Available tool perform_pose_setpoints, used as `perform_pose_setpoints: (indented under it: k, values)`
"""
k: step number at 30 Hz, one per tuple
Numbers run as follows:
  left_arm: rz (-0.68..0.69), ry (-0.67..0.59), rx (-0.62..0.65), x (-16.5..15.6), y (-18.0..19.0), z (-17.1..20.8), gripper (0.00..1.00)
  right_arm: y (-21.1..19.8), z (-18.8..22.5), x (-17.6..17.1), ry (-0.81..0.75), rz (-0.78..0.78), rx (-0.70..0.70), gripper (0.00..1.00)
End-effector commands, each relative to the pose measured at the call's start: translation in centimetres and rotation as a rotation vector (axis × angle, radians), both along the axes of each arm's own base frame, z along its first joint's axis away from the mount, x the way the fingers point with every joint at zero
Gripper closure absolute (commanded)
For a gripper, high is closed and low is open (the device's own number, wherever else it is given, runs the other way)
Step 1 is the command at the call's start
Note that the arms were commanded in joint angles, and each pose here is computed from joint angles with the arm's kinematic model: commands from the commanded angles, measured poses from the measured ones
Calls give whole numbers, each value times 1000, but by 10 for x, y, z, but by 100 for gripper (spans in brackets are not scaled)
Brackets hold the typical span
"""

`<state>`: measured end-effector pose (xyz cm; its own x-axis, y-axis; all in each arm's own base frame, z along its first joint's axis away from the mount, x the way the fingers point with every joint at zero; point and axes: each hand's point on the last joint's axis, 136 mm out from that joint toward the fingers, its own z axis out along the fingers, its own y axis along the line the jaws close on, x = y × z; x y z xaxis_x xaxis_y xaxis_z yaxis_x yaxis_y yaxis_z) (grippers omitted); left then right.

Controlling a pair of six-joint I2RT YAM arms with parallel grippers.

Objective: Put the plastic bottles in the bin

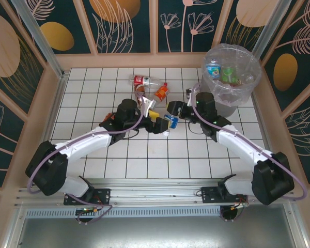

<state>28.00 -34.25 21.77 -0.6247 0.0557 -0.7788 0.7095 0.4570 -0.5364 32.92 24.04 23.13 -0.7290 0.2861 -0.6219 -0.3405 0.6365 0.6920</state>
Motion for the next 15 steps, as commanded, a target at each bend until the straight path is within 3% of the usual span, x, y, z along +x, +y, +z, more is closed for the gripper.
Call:
perform_pose_setpoints:
  k: [1, 15]
  values:
    - [-4, -124, 10, -3, 6, 29, 1, -19, 52, 5, -166, -36, -62, 47]
    - [59, -368, 119, -8, 39, 95, 1, -115, 211, 34, -621, -345, -235, 47]
